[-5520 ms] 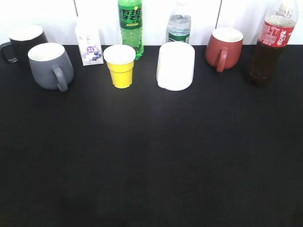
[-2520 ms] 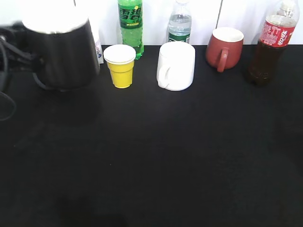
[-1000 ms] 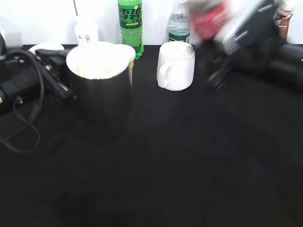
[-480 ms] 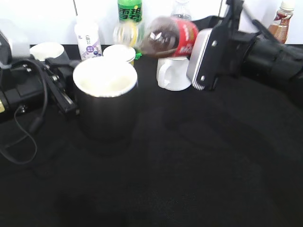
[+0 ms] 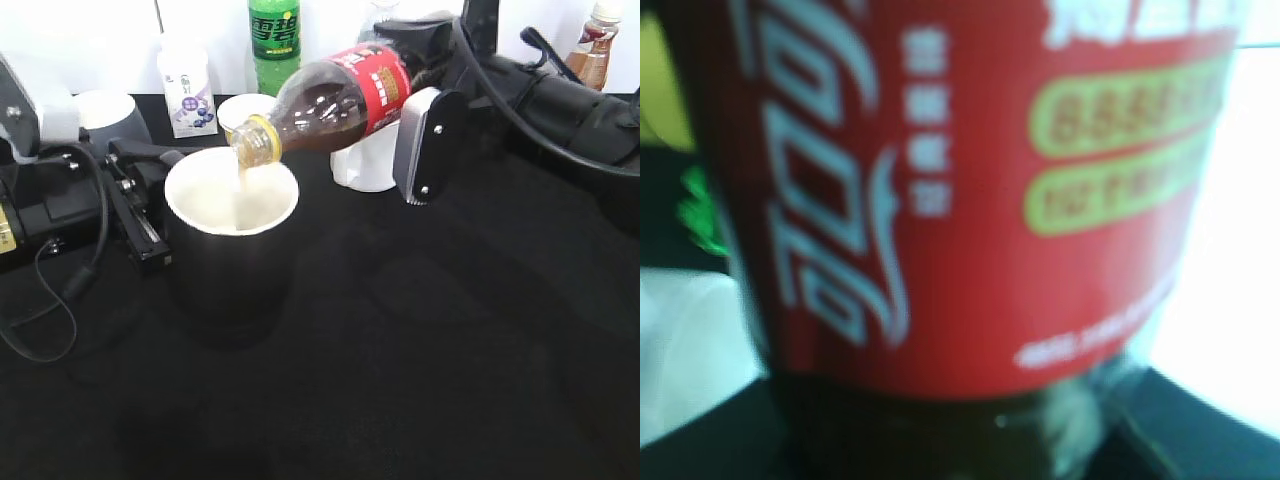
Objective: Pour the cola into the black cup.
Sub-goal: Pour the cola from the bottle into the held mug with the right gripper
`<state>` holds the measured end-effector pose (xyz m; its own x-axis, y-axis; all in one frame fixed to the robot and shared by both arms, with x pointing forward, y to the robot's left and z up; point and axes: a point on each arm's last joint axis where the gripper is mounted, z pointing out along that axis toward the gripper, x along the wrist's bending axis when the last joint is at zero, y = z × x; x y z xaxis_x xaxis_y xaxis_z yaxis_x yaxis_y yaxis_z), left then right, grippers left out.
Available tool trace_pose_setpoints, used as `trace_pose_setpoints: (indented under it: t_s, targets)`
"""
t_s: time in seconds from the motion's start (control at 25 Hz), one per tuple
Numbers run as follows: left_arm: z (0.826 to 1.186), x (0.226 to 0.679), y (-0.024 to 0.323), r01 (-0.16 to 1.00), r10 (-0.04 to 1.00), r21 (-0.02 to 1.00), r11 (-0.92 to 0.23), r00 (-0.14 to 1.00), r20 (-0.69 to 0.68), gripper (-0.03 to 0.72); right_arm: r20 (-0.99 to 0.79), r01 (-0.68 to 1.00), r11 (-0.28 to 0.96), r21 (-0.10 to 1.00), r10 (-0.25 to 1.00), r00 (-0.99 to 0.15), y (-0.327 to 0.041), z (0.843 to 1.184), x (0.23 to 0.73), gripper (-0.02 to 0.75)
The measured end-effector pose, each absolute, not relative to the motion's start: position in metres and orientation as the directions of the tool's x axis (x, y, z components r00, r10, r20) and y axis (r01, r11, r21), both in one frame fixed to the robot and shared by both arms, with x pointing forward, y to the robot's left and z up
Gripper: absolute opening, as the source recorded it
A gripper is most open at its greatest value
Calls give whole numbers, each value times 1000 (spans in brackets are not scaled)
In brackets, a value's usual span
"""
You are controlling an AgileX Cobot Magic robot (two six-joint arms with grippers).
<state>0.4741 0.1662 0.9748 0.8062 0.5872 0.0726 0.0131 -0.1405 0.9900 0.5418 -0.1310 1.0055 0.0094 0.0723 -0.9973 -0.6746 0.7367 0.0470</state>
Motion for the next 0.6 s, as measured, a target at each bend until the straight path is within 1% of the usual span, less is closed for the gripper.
trace_pose_setpoints:
  t_s: [0.16,0.28,0.6]
  targets:
    - [975,474,166,12,587,990,-139,807,73,59,-994,-663,749,-1,69,80,-132,1011,543,375]
    - [975,474,166,10,586,991,-136,807,72,59,-992,-660,751,-21,69,109,-132,1013,543,374]
    - [977,474,166,0,580,992,-124,811,73,59,-991,-657,753,-38,57,122,-132,1013,543,371]
